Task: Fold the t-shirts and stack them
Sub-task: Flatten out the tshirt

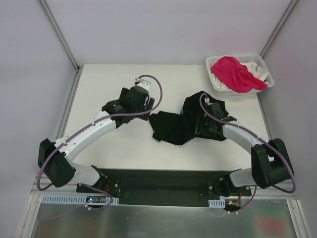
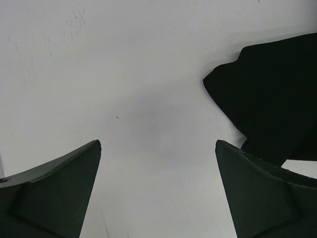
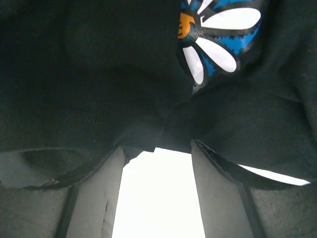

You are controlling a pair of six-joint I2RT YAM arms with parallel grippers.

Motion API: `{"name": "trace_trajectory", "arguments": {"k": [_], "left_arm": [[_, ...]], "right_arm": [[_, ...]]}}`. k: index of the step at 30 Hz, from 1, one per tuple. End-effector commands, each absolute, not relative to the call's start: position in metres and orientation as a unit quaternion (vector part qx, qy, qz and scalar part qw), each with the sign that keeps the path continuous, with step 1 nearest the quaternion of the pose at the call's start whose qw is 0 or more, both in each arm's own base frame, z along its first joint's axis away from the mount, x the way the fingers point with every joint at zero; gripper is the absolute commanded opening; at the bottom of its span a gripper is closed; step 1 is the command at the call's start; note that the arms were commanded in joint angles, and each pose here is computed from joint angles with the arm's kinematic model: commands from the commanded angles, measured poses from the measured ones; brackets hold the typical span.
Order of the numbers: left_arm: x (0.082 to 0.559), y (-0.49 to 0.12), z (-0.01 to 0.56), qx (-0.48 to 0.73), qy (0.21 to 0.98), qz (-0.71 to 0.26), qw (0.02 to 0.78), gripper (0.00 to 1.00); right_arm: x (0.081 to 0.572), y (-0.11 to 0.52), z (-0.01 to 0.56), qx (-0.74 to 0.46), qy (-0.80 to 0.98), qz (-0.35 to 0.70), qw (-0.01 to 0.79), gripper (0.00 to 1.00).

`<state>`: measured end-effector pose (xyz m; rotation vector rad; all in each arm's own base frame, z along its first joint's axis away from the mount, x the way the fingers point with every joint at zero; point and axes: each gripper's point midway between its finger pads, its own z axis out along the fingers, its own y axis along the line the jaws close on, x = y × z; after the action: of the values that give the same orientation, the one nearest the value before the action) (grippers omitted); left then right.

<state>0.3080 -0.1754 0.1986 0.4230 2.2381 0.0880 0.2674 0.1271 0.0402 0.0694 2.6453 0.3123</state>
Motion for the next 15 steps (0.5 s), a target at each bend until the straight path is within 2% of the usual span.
{"name": "trace_trajectory", "arguments": {"k": [1,8,15], "left_arm": [[0.3106,-0.1726,0.2147,0.166,0.884,0.047,0.434,0.99],[0.3124,-0.1725,0.2135,0.168,0.884,0.052,0.433,0.99],[0.3134,-0.1728,0.2127,0.169,0.884,0.054,0.432,0.99]], "right_arm": [[0.2924,0.1359,0.0572,0.025,0.954,0.125,0.272,0.59],[0.2954,0.1305,0.0581,0.033,0.953,0.119,0.276,0.58],[0.2958,0.1262,0.053,0.039,0.955,0.114,0.27,0.49]]}}
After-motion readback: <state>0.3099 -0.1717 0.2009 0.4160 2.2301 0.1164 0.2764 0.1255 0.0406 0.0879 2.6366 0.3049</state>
